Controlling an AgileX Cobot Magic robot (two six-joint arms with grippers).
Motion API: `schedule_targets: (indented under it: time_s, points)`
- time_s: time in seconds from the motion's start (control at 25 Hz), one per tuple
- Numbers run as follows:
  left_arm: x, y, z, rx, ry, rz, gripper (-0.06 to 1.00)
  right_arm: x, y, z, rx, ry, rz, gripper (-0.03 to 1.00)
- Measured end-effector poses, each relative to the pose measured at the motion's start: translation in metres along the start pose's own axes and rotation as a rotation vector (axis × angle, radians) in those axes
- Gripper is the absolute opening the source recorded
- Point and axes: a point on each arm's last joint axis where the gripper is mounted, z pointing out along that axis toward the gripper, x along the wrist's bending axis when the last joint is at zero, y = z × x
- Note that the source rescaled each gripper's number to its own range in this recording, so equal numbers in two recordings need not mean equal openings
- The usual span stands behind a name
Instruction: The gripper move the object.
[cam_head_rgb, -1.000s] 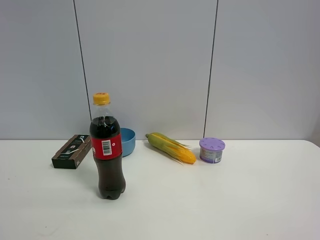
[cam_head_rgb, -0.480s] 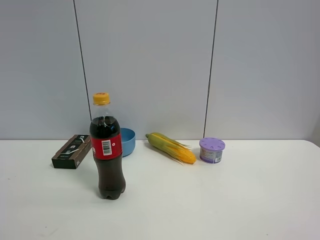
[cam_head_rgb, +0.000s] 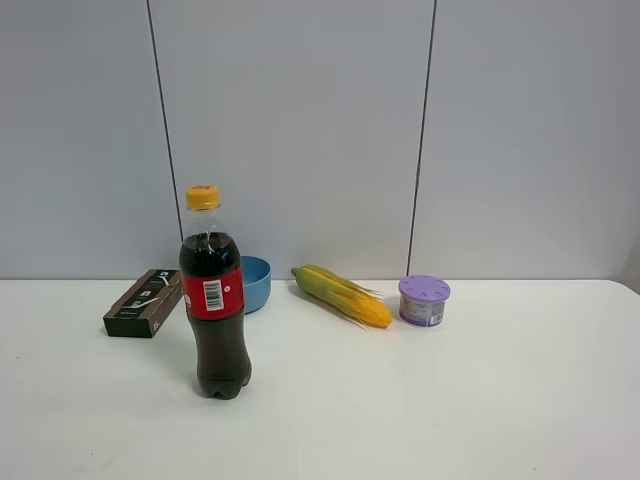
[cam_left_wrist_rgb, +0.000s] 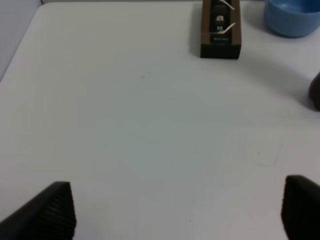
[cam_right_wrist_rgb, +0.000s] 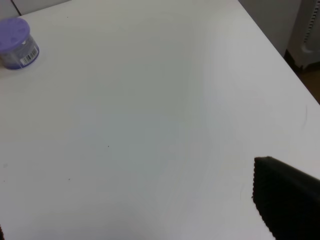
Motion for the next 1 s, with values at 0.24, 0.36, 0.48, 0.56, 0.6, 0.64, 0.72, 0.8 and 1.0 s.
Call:
schedule_targets:
  time_s: [0.24,0.36,0.48,0.56,0.6,0.64,0.72,0.8,1.0]
  points:
    - [0.0,0.0,0.0,0.0,0.0,0.0,0.48,0.0,0.0,0.0,0.0,0.0,0.0,1.0]
    - [0.0,0.0,0.0,0.0,0.0,0.0,0.48,0.0,0.0,0.0,0.0,0.0,0.0,1.0]
    - [0.0,0.0,0.0,0.0,0.0,0.0,0.48,0.0,0.0,0.0,0.0,0.0,0.0,1.0]
    - [0.0,0.0,0.0,0.0,0.0,0.0,0.48,0.0,0.0,0.0,0.0,0.0,0.0,1.0]
    - [0.0,0.0,0.0,0.0,0.0,0.0,0.48,0.0,0.0,0.0,0.0,0.0,0.0,1.0]
    - [0.0,0.0,0.0,0.0,0.0,0.0,0.48,0.0,0.0,0.0,0.0,0.0,0.0,1.0]
    - [0.0,0.0,0.0,0.0,0.0,0.0,0.48,0.0,0.0,0.0,0.0,0.0,0.0,1.0]
    - [0.0,0.0,0.0,0.0,0.0,0.0,0.48,0.0,0.0,0.0,0.0,0.0,0.0,1.0]
    - [0.0,0.0,0.0,0.0,0.0,0.0,0.48,0.0,0.0,0.0,0.0,0.0,0.0,1.0]
